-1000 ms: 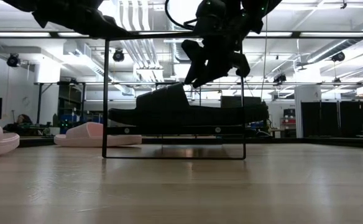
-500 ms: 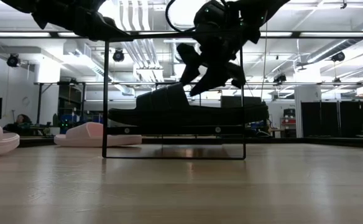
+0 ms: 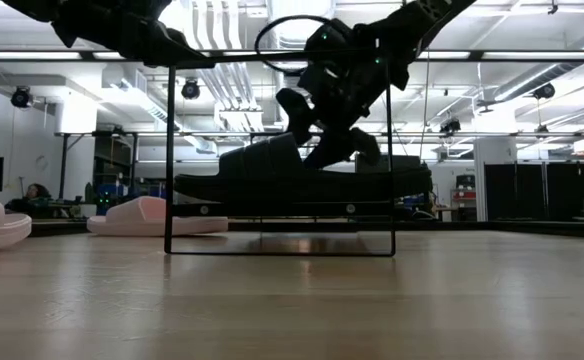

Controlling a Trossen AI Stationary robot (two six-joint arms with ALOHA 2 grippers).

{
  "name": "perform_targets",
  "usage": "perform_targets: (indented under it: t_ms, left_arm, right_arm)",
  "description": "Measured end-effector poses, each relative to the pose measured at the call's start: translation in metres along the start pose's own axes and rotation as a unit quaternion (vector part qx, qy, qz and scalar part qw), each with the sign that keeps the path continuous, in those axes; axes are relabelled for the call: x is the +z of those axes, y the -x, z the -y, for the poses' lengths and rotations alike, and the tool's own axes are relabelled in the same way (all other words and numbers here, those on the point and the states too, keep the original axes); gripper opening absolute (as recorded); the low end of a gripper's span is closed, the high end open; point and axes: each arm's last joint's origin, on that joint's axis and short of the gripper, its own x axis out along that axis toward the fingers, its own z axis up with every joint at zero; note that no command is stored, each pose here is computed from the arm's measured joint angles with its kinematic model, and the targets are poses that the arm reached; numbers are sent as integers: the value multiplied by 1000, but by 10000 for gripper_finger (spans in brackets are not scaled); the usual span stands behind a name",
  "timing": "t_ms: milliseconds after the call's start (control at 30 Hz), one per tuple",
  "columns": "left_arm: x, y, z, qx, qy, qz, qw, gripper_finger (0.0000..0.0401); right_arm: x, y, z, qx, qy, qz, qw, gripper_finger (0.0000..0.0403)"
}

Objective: Pick and place slides into the shelf
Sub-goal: Put the black slides on the shelf

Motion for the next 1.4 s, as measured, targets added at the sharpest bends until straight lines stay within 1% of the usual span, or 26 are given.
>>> perform_targets:
  t_ms: [133, 233, 367, 500, 600, 1067, 1400]
  left_arm:
    - [-1, -1, 0, -2, 1, -3, 1000, 297]
    - [-2, -3, 0, -3, 2, -4, 1000, 297]
    - [-3, -5, 0, -5, 4, -8, 1000, 297]
    - [-3, -5, 0, -6, 4, -9, 1000, 297]
    - [-3, -5, 0, -5, 4, -9, 1000, 297]
    - [-3, -5, -1, -5, 4, -9, 1000, 297]
    - [-3, -5, -1, -4, 3, -9, 1000, 297]
  right_arm:
    - [0, -3, 1, -7, -10, 2, 1000, 194]
    - [0, -3, 2, -10, -9, 5, 1000, 171]
    - [1, -2, 2, -9, -13, 6, 1000, 119]
    - [2, -2, 2, -10, -38, 8, 999, 57]
    - [2, -1, 3, -13, -44, 9, 999, 20]
    - [7, -2, -4, 15, -44, 21, 999, 14]
    - [10, 1, -3, 16, -30, 27, 999, 14]
